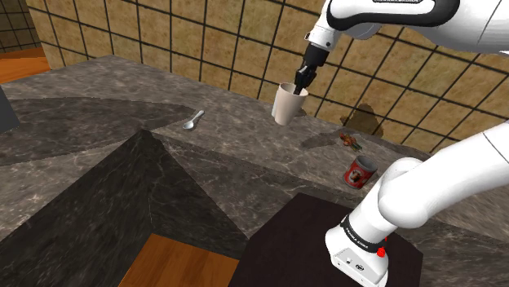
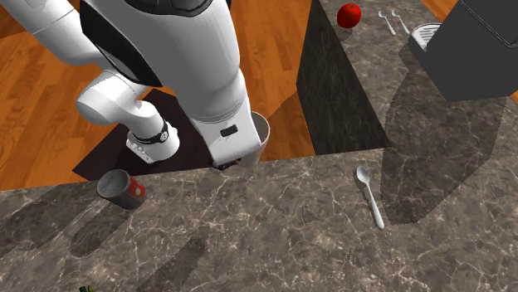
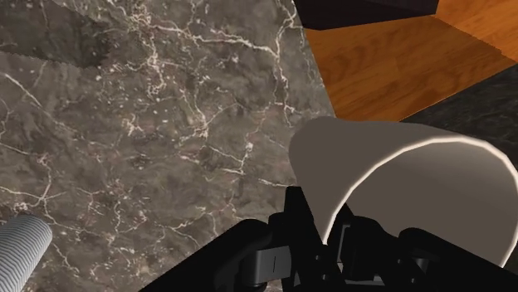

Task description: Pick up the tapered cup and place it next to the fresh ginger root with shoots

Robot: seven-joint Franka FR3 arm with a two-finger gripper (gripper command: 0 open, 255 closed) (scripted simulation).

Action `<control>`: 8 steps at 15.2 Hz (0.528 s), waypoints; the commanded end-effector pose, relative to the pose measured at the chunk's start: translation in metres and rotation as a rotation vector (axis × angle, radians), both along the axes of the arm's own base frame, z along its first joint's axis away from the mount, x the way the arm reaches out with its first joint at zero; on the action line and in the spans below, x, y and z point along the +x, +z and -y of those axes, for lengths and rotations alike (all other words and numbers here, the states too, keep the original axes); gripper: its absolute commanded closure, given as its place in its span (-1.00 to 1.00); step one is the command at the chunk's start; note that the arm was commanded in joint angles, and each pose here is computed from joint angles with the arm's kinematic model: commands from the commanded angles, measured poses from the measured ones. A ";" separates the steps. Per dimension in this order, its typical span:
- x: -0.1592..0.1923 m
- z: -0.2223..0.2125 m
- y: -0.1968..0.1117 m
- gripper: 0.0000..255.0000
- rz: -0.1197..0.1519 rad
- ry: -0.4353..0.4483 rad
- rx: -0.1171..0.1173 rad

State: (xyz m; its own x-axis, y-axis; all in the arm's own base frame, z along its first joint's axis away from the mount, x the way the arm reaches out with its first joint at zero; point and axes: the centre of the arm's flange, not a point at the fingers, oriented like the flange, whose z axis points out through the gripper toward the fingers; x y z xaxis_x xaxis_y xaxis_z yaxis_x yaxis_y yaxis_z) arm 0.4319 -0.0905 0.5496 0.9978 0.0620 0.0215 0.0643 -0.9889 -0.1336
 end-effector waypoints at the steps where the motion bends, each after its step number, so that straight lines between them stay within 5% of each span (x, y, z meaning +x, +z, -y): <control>1: -0.001 0.000 0.011 1.00 0.000 0.000 0.000; 8: -0.041 0.035 0.026 1.00 0.000 0.000 0.000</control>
